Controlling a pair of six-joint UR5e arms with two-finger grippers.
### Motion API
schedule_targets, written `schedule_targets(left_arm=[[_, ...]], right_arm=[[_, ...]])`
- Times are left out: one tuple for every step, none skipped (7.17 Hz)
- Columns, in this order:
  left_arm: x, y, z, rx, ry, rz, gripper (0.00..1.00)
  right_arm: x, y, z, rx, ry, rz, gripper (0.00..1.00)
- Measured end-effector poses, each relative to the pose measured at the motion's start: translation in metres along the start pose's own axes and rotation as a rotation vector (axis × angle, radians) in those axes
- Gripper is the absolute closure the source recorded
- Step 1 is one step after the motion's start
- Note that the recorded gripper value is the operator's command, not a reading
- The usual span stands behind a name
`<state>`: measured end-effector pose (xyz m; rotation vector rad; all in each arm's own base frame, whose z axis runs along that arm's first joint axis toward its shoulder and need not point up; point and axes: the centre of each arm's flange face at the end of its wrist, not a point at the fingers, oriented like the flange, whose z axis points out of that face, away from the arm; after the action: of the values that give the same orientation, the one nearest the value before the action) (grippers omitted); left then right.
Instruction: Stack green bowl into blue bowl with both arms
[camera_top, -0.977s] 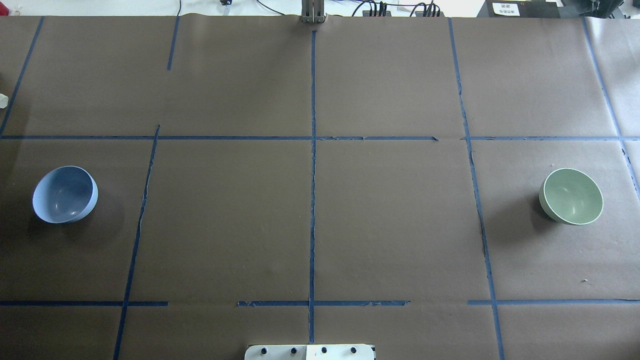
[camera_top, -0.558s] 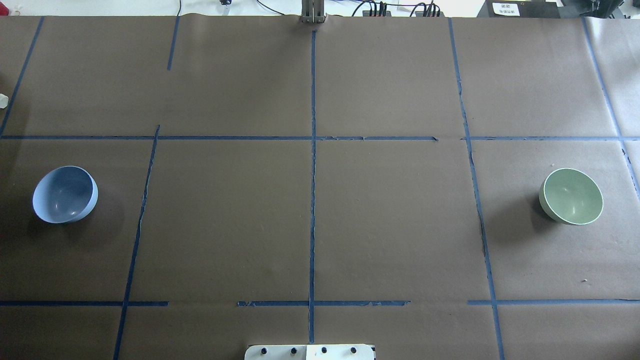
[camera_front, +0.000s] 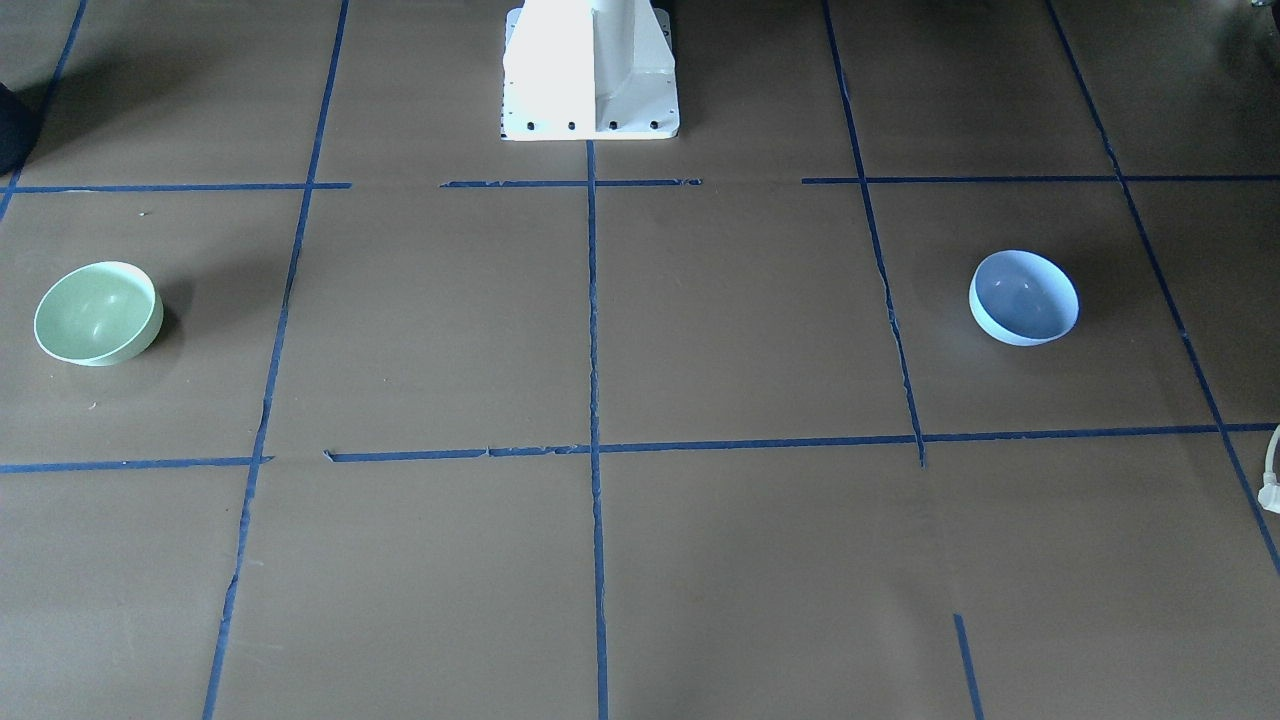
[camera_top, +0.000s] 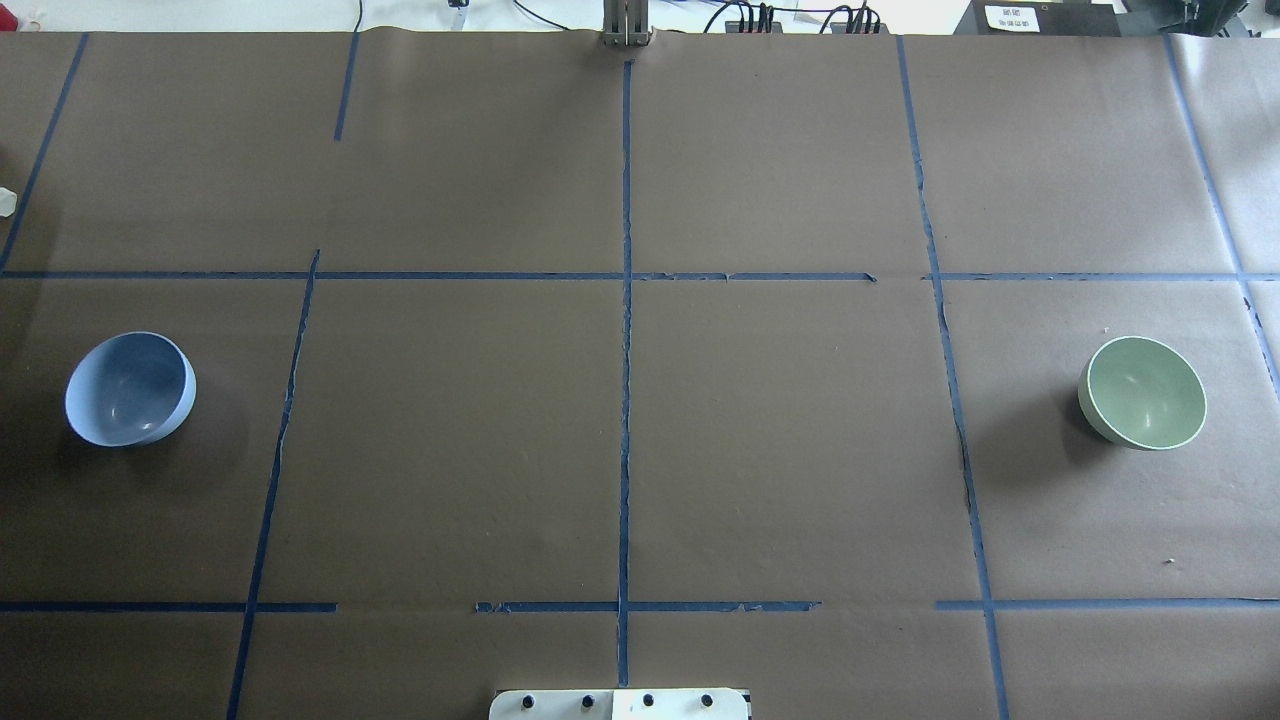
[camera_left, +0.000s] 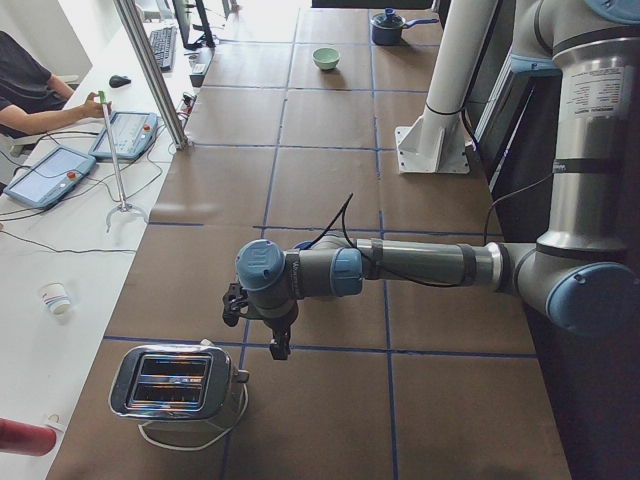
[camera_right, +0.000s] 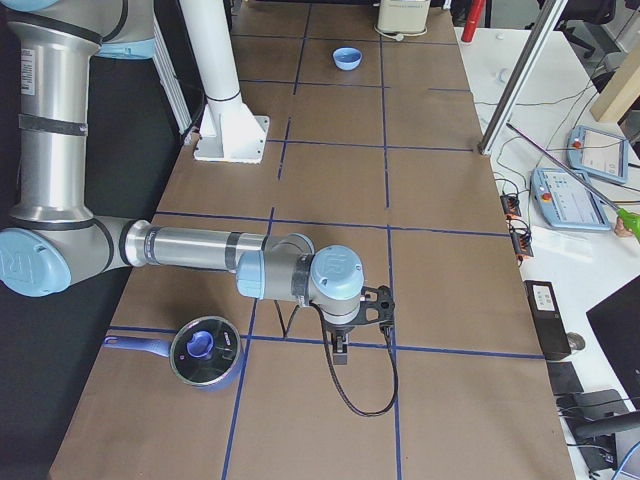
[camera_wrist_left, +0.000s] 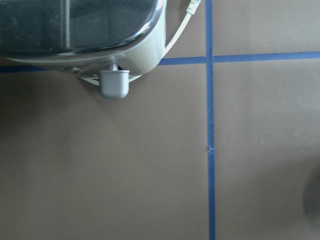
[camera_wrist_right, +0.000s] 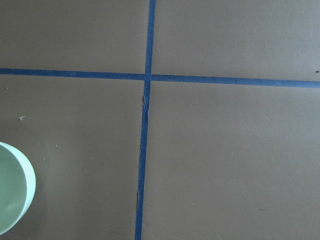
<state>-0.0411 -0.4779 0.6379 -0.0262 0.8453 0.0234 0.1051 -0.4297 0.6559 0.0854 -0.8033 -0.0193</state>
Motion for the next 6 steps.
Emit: schedule_targets(left_arm=[[0.032,0.002,0.015,0.020,0.024,-0.033,0.00],[0.060,0.009,0.031,0.046,0.049,-0.070,0.00],[0.091,0.018,0.050,0.062,0.082,-0.108,0.00],[0.125,0.025,0.074,0.055,0.113,-0.141,0.00],[0.154,0.031,0.099,0.042,0.120,-0.161,0.01],[0.176,0.038,0.122,0.033,0.104,-0.172,0.02]], right_arm=[[-0.002,-0.001,-0.002,0.004,0.000,-0.005,0.00],[-0.003,-0.001,-0.003,0.006,0.000,-0.006,0.00],[-0.003,-0.001,-0.003,0.006,0.001,-0.006,0.00],[-0.003,-0.001,-0.003,0.005,0.001,-0.006,0.00],[-0.002,-0.001,-0.002,0.003,0.000,-0.004,0.00],[-0.001,0.000,-0.001,0.002,0.001,-0.005,0.00]])
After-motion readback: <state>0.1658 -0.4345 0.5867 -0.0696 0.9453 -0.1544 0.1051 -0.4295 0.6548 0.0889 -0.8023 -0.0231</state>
